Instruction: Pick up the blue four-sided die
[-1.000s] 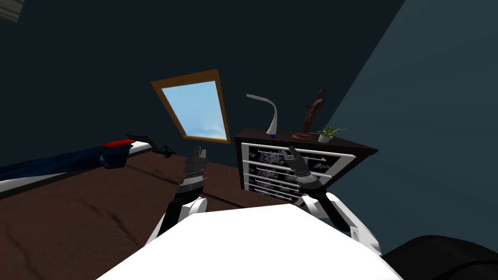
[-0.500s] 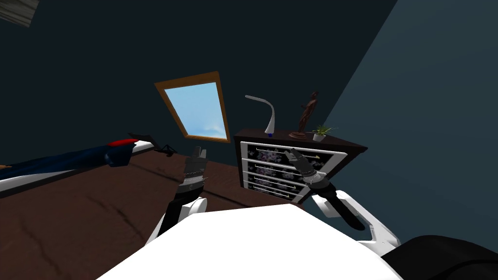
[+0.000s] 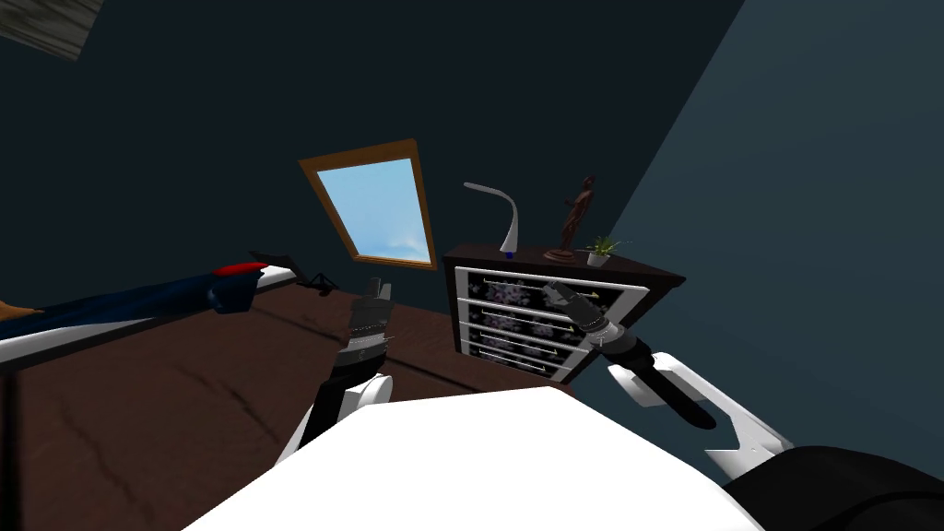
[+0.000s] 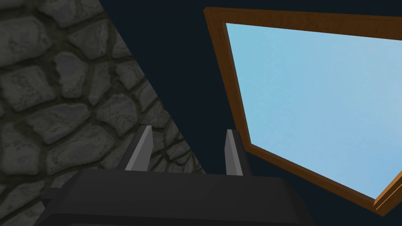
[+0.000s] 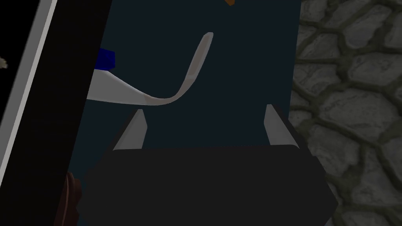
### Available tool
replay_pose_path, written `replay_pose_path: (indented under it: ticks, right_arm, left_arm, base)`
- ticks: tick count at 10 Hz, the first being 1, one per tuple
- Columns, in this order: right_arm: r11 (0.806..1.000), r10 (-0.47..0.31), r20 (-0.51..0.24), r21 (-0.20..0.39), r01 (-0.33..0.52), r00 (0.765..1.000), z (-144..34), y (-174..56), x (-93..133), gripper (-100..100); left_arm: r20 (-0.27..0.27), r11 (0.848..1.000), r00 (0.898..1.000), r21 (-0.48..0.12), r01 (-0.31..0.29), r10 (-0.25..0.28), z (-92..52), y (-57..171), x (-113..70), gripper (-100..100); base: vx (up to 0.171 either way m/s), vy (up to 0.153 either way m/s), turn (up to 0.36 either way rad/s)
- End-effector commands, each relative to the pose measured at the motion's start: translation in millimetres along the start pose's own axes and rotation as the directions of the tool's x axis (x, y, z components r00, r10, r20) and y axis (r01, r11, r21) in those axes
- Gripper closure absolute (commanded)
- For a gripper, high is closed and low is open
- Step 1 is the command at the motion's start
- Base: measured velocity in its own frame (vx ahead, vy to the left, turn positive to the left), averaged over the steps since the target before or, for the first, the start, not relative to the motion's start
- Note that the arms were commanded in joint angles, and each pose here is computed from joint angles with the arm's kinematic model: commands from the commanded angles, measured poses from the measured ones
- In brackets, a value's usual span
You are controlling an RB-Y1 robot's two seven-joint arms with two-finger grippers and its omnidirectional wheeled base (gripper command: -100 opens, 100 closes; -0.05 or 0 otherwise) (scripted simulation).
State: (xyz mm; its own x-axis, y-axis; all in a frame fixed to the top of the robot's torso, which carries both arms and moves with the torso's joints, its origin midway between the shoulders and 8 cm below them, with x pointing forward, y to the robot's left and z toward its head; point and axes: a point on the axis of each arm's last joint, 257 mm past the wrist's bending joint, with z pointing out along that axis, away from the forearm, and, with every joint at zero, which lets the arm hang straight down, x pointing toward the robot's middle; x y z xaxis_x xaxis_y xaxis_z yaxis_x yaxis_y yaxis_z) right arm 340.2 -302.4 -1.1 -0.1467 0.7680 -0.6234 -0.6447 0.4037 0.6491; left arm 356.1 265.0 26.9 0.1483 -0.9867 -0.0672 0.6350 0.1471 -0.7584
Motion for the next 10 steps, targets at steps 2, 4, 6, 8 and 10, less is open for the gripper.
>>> replay_pose_path:
  ticks: [2, 4, 6, 8, 10]
  right_arm:
    - [1.0, -0.031, -0.061, 0.002, 0.031, 0.998, 1.3, -1, 0, -100]
    - [0.997, -0.076, -0.123, 0.011, 0.078, 0.989, -1.1, -5, -7, -100]
    - [0.992, -0.119, -0.181, 0.017, 0.124, 0.976, -3.2, -8, -15, -100]
    - [0.985, -0.159, -0.232, 0.022, 0.169, 0.96, -5.2, -12, -23, -100]
    - [0.983, -0.173, -0.27, 0.013, 0.183, 0.947, -1.2, -10, -21, -100]
  left_arm:
    - [0.0, 1.0, 1.0, 0.0, 0.0, 0.0, 0.0, 0, 0.0, 0]
    - [0.0, 1.0, 1.0, 0.0, 0.0, 0.0, 0.0, 0, 0.0, 0]
    - [0.0, 1.0, 1.0, 0.0, 0.0, 0.0, 0.0, 0, 0.0, 0]
    - [0.0, 1.0, 1.0, 0.0, 0.0, 0.0, 0.0, 0, 0.0, 0]
    - [0.0, 1.0, 1.0, 0.0, 0.0, 0.0, 0.0, 0, 0.0, 0]
  base:
    - [-0.051, -0.024, 0.007]
    - [-0.043, -0.028, 0.025]
    - [-0.056, -0.029, 0.029]
    - [-0.031, -0.022, 0.02]
    - [-0.027, -0.022, 0.011]
